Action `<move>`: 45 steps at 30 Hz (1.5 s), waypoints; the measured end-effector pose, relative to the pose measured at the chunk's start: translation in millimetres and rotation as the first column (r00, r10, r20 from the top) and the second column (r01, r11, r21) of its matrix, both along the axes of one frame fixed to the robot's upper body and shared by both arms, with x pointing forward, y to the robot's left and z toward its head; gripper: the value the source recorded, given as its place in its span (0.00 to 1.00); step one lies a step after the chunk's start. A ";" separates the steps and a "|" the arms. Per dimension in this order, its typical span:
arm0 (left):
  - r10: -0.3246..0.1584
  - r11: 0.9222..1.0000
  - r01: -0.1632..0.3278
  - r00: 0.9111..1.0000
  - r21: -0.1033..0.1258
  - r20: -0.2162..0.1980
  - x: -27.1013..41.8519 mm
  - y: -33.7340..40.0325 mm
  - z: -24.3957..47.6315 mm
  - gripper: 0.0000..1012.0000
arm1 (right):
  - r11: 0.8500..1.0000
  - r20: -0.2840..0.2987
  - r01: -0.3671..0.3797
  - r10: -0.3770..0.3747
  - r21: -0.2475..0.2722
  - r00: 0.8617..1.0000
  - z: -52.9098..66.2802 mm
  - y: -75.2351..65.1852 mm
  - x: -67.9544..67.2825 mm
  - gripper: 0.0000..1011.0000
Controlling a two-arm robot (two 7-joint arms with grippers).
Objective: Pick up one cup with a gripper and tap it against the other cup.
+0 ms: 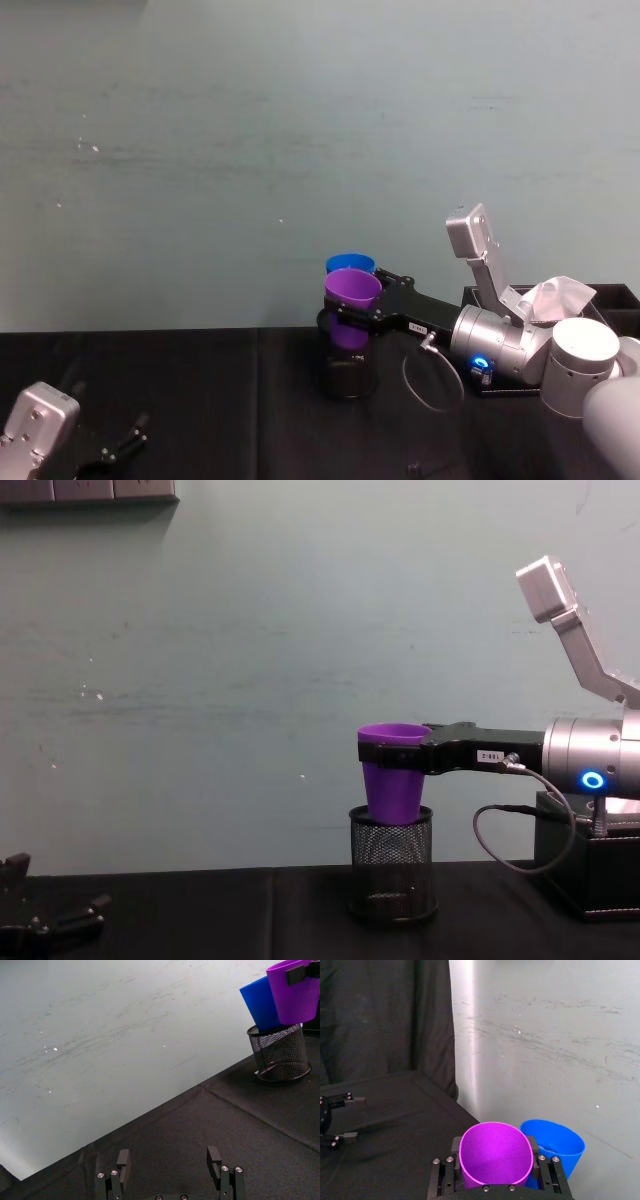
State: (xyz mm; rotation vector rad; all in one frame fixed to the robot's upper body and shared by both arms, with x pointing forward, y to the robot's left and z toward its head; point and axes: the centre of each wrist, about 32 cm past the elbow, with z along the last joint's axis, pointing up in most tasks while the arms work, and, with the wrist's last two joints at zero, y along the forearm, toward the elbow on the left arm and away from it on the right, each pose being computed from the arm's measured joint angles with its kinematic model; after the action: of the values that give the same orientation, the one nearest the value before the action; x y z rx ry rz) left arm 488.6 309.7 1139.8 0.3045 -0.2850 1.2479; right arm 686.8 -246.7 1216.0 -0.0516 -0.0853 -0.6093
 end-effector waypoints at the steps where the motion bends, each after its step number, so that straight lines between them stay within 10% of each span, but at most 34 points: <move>1: 0.000 1.000 0.000 1.000 0.000 0.000 0.0 0.0 0.0 0.99 | 1.000 0.000 0.000 0.000 0.000 1.000 -0.1 0.1 0.0 0.75; 45: 0.000 1.000 0.000 1.000 0.000 0.000 0.0 0.0 0.0 0.99 | 1.000 -0.001 0.003 -0.003 0.000 1.000 -0.7 -0.2 -0.5 0.75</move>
State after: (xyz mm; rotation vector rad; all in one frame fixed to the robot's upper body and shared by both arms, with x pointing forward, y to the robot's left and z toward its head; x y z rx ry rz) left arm 488.6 309.7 1139.8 0.3045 -0.2851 1.2480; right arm 686.3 -246.9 1215.3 -0.0519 -0.0839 -0.6127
